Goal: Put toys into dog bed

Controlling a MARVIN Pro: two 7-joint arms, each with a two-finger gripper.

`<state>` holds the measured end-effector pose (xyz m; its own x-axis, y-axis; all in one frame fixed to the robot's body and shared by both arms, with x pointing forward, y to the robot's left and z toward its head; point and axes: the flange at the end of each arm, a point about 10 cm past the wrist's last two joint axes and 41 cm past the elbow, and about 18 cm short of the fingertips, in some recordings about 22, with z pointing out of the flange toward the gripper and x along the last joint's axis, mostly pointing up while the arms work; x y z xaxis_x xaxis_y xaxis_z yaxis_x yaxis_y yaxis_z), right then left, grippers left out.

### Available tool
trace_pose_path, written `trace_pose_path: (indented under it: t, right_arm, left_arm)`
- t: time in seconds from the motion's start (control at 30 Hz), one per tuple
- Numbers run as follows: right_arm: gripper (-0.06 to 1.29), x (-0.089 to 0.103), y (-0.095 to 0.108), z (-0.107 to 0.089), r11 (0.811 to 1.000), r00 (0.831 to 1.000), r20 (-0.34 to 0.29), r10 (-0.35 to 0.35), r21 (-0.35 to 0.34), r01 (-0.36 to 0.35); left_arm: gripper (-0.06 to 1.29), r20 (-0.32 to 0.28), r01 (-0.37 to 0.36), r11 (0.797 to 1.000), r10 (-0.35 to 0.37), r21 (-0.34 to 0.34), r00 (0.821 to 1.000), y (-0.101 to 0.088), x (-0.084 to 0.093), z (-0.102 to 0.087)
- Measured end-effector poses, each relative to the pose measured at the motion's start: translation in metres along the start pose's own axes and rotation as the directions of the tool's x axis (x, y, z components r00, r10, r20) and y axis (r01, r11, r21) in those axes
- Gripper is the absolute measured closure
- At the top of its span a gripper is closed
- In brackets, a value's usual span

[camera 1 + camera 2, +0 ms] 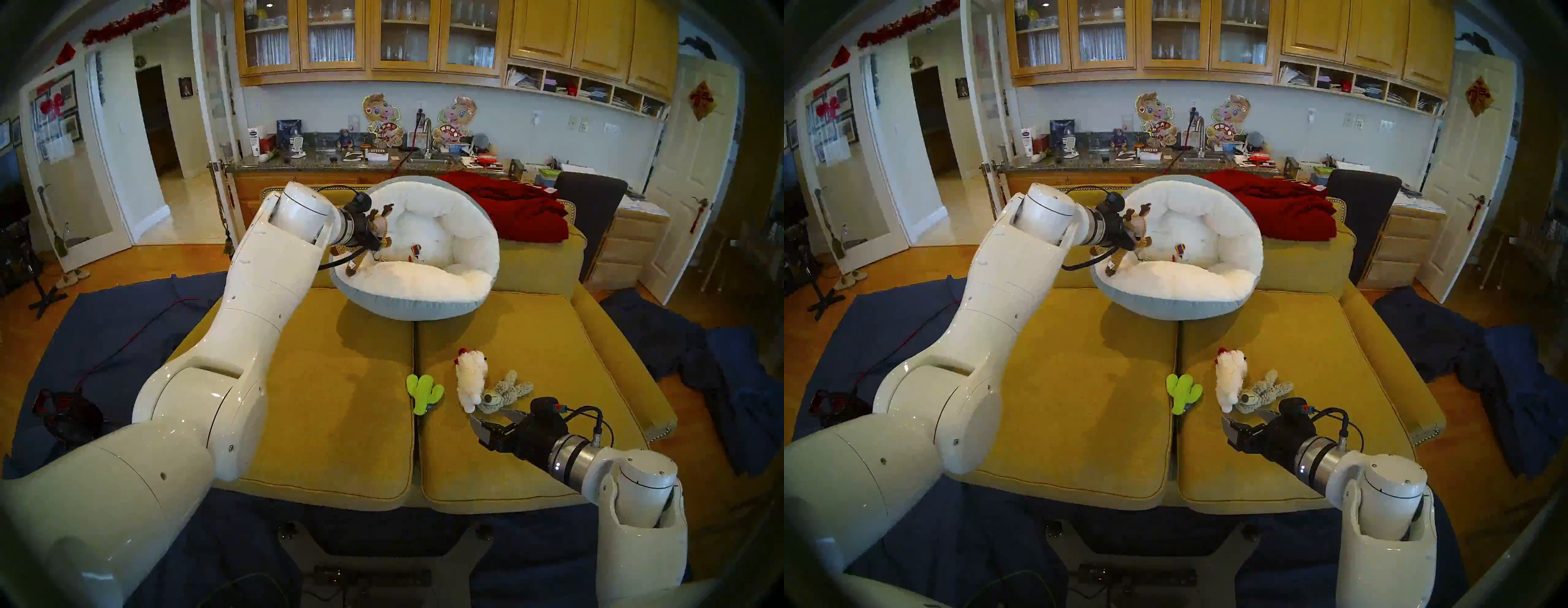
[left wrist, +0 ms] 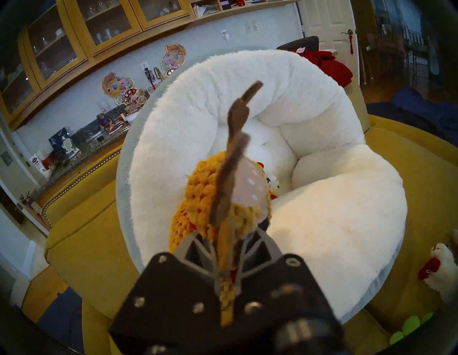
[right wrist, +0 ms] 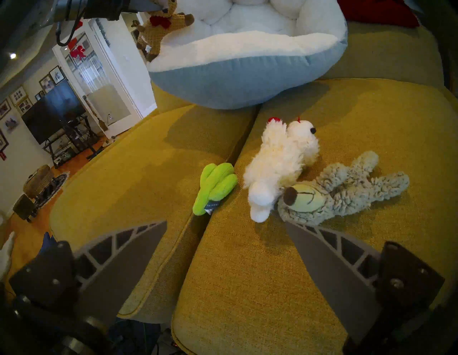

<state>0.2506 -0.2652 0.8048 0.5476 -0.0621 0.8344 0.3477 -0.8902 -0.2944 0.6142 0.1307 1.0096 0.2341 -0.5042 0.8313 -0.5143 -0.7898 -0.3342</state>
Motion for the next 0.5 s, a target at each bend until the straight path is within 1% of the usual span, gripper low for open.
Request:
trace_pose_path:
  t: [0.5]
  right_arm:
    - [-0.01, -0.002, 0.001, 0.001, 1.0, 1.0, 0.004, 0.005, 0.0, -0.005]
  left_arm:
    - [1.2, 0.033, -0.012, 1.0, 0.012, 0.001, 0.999, 0.004, 0.007, 0.012]
